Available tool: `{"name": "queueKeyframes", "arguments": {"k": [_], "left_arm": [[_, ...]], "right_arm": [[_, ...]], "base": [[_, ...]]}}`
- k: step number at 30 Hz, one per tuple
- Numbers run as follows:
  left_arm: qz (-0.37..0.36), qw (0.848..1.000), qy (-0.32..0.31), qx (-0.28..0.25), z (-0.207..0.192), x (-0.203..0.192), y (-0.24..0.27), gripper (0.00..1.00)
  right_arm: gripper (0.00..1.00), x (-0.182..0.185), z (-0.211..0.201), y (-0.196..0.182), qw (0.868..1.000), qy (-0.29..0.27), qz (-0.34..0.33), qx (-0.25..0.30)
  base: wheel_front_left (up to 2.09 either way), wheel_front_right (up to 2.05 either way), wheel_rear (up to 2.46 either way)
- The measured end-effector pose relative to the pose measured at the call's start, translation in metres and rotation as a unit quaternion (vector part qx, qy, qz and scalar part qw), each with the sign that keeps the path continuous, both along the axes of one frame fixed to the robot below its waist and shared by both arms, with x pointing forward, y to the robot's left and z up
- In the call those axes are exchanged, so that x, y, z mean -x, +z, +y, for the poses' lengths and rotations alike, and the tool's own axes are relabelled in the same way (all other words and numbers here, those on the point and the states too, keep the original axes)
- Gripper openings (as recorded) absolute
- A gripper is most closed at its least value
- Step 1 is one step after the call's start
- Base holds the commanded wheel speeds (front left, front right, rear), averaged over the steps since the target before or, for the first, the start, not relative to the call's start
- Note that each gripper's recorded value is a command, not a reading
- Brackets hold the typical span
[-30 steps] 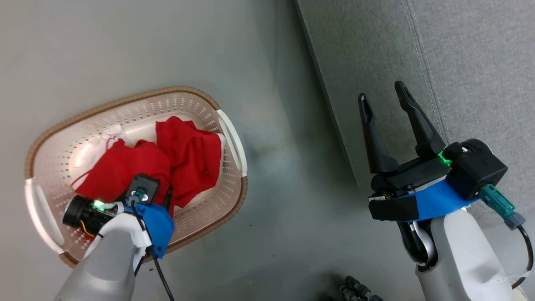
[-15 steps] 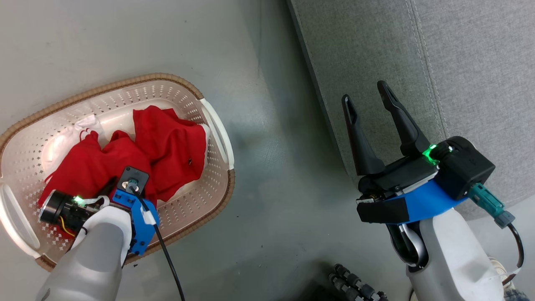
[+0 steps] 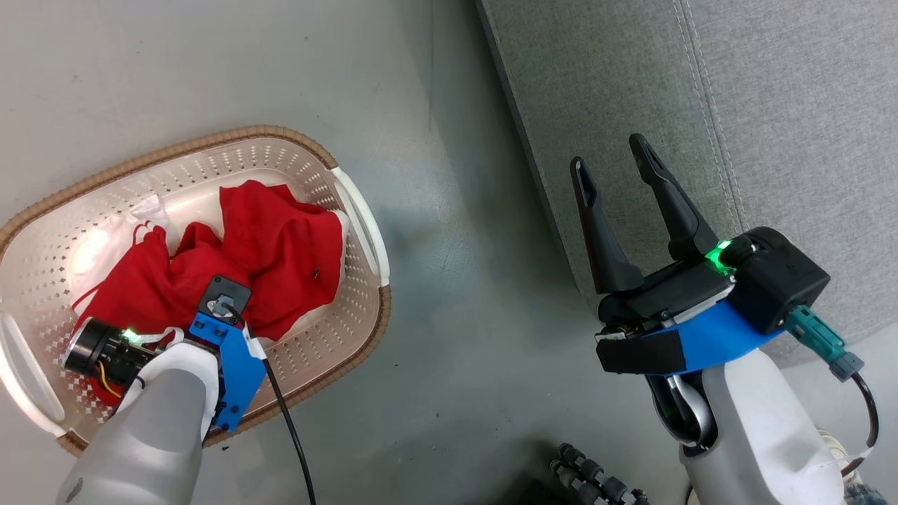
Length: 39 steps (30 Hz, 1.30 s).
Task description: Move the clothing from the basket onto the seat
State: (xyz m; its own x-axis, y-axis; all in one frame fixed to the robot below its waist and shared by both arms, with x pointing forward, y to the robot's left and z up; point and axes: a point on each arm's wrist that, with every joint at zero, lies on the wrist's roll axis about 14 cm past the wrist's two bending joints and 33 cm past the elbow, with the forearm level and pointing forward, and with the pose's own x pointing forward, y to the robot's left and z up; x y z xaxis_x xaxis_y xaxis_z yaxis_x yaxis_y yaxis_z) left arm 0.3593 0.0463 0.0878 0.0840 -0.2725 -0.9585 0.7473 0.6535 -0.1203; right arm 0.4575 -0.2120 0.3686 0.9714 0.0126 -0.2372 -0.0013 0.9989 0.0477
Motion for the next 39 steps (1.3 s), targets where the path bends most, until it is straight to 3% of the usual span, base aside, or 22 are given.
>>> {"name": "queueKeyframes", "arguments": {"k": [13, 23, 31, 39], "left_arm": [[-0.013, 1.0, 0.001, 0.023, -0.003, -0.011, 0.015, 0.0], [-0.087, 0.991, 0.051, 0.09, -0.024, -0.038, 0.071, 0.0], [-0.154, 0.976, 0.084, 0.127, -0.026, -0.045, 0.132, 0.0], [-0.248, 0.948, 0.103, 0.172, -0.022, -0.053, 0.207, 0.0]], "right_arm": [[1.0, -0.004, 0.005, 0.006, 1.0, 0.005, -0.011, -0.008], [1.0, -0.006, 0.015, 0.034, 0.999, 0.02, -0.045, -0.001], [1.0, 0.01, 0.03, 0.062, 0.997, 0.036, -0.064, -0.005], [1.0, 0.04, 0.045, 0.092, 0.996, 0.05, -0.078, -0.011]], "base": [[0.0, 0.0, 0.0], [0.0, 0.0, 0.0], [0.0, 0.0, 0.0], [0.0, 0.0, 0.0]]}}
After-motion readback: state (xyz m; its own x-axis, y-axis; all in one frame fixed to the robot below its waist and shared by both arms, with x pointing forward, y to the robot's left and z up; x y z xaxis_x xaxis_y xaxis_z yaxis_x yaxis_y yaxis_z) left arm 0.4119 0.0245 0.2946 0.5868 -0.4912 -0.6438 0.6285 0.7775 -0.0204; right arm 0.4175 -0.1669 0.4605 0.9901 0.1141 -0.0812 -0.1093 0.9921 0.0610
